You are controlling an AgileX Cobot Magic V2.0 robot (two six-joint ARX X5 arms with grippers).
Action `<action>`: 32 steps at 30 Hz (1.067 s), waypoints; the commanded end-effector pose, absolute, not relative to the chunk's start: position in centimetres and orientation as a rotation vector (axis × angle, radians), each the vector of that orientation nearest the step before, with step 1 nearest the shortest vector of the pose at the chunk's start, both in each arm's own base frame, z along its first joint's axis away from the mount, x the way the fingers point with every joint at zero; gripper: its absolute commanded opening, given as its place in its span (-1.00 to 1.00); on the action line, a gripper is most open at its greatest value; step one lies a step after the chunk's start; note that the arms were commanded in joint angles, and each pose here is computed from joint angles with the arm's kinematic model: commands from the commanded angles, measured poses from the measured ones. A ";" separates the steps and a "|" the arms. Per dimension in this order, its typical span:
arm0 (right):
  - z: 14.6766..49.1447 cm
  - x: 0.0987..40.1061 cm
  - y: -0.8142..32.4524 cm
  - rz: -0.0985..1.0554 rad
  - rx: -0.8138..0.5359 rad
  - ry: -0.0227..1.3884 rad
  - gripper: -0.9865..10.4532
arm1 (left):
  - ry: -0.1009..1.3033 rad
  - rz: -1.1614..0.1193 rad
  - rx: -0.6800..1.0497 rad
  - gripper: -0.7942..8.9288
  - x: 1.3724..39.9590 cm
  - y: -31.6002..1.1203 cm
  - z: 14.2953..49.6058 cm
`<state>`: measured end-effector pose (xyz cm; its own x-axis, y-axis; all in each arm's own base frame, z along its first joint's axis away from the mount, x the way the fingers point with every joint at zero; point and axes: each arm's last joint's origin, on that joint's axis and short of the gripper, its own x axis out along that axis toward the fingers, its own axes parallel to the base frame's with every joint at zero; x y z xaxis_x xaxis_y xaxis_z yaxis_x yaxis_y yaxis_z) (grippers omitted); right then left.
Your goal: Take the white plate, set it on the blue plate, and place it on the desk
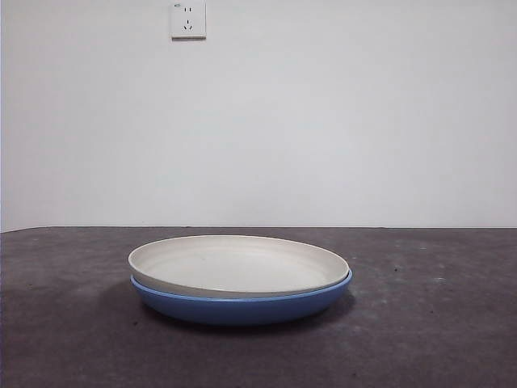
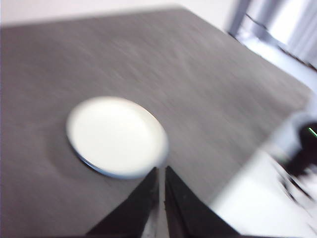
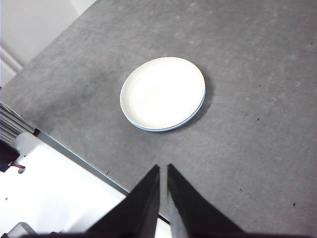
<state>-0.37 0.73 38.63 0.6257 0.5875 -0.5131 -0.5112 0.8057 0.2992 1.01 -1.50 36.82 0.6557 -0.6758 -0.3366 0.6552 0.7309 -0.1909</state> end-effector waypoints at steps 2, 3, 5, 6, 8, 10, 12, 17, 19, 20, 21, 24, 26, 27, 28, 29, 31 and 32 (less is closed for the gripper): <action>38.7 -0.7 0.6 0.636 0.118 0.656 -0.79 | 0.279 -0.594 -0.059 -0.80 3.1 -1.9 35.0; 38.7 -0.7 0.6 0.636 0.118 0.656 -0.79 | 0.243 -0.556 -0.064 -0.80 3.7 -1.9 34.1; 38.7 -0.7 0.6 0.636 0.118 0.656 -0.79 | 0.187 -0.498 -0.072 -0.80 5.0 -1.9 32.2; 38.7 -0.7 0.6 0.636 0.118 0.656 -0.79 | 0.161 -0.473 -0.073 -0.80 5.6 -1.9 31.0; 38.7 -0.7 0.6 0.636 0.118 0.656 -0.79 | 0.110 -0.425 -0.068 -0.80 6.6 -1.8 28.7; 38.7 -0.7 0.6 0.636 0.118 0.656 -0.79 | 0.061 -0.347 -0.067 -0.80 7.6 -1.6 26.5; 38.7 -0.7 0.6 0.636 0.118 0.656 -0.79 | 0.025 -0.260 -0.065 -0.80 8.5 -1.3 24.3; 38.7 -0.7 0.6 0.636 0.118 0.656 -0.79 | 0.011 -0.130 -0.064 -0.80 9.2 -1.0 20.0; 38.7 -0.7 0.6 0.636 0.118 0.656 -0.79 | 0.020 -0.117 -0.064 -0.80 9.1 -0.9 18.7; 38.7 -0.7 0.6 0.636 0.118 0.656 -0.79 | 0.026 -0.117 -0.063 -0.80 9.1 -0.9 18.2; 38.7 -0.7 0.6 0.637 0.118 0.655 -0.79 | 0.043 -0.114 -0.062 -0.80 9.3 -0.9 17.6; 38.7 -0.7 0.6 0.637 0.118 0.654 -0.79 | 0.103 -0.104 -0.059 -0.80 9.5 -0.9 16.2; 38.7 -0.7 0.6 0.637 0.118 0.654 -0.79 | 0.131 -0.101 -0.057 -0.80 9.6 -0.9 15.5; 38.7 -0.7 0.6 0.637 0.118 0.653 -0.79 | 0.151 -0.099 -0.055 -0.80 9.6 -0.9 15.2; 38.7 -0.7 0.6 0.637 0.118 0.653 -0.79 | 0.165 -0.097 -0.049 -0.80 9.6 -0.8 15.1; 38.7 -0.7 0.6 0.637 0.118 0.653 -0.79 | 0.175 -0.094 -0.042 -0.80 9.5 -0.8 15.0; 38.7 -0.7 0.6 0.637 0.118 0.653 -0.79 | 0.182 -0.088 -0.032 -0.80 9.5 -0.7 14.9; 38.7 -0.7 0.6 0.637 0.118 0.653 -0.79 | 0.182 -0.082 -0.032 -0.80 9.5 -0.7 14.9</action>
